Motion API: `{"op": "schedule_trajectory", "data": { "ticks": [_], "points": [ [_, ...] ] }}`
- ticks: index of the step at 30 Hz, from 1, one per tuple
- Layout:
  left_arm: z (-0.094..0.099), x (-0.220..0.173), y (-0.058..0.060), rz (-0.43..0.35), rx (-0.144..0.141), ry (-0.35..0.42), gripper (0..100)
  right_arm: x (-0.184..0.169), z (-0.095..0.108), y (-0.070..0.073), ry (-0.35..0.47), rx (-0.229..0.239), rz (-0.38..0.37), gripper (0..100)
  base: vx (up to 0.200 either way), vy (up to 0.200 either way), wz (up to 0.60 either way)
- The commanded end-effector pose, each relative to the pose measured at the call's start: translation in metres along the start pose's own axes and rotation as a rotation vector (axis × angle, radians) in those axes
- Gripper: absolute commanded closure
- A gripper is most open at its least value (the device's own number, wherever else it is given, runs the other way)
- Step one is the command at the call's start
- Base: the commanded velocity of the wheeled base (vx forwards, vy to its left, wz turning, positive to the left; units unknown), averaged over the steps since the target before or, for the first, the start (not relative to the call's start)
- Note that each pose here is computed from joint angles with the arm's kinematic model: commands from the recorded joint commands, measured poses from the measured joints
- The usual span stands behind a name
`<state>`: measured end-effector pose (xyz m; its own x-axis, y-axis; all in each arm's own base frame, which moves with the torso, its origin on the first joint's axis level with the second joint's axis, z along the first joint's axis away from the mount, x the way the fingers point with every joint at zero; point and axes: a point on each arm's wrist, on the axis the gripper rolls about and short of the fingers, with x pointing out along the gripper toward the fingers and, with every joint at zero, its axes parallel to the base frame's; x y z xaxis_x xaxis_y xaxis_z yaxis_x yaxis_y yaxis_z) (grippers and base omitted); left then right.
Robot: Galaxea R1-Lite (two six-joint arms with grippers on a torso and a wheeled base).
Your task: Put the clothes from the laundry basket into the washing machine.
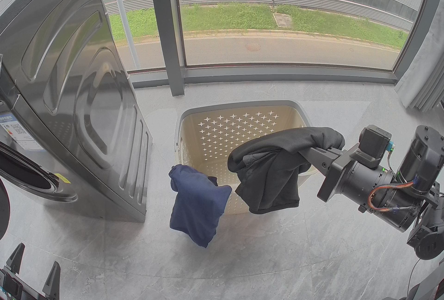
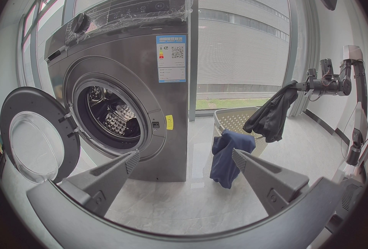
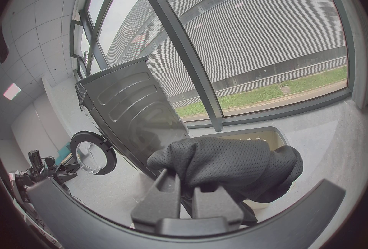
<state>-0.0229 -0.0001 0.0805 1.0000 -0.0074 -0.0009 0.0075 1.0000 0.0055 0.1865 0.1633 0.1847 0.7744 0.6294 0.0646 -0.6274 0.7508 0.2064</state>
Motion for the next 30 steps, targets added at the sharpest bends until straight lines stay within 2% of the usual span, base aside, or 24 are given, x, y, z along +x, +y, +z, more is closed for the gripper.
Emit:
{"op": "schedule_trajectory", "data": {
  "ticks": [1,23,30],
  "points": [
    [-0.0046,0.0005,0.0000,0.003,-0.002,0.007,0,-0.0050,0.0006,0.0002,-0.002,-0.002,0.002,100,-0.200,0.000,0.00],
    [-0.0045,0.0007,0.0000,0.003,-0.015,0.008,0,-0.0067,-0.0018,0.0016,0.007,0.000,0.011,100,-0.200,0.000,0.00],
    [-0.0045,0.0007,0.0000,0.001,-0.016,0.008,0,-0.0063,-0.0029,0.0025,0.013,0.000,0.015,100,0.000,0.000,0.00]
  ]
}}
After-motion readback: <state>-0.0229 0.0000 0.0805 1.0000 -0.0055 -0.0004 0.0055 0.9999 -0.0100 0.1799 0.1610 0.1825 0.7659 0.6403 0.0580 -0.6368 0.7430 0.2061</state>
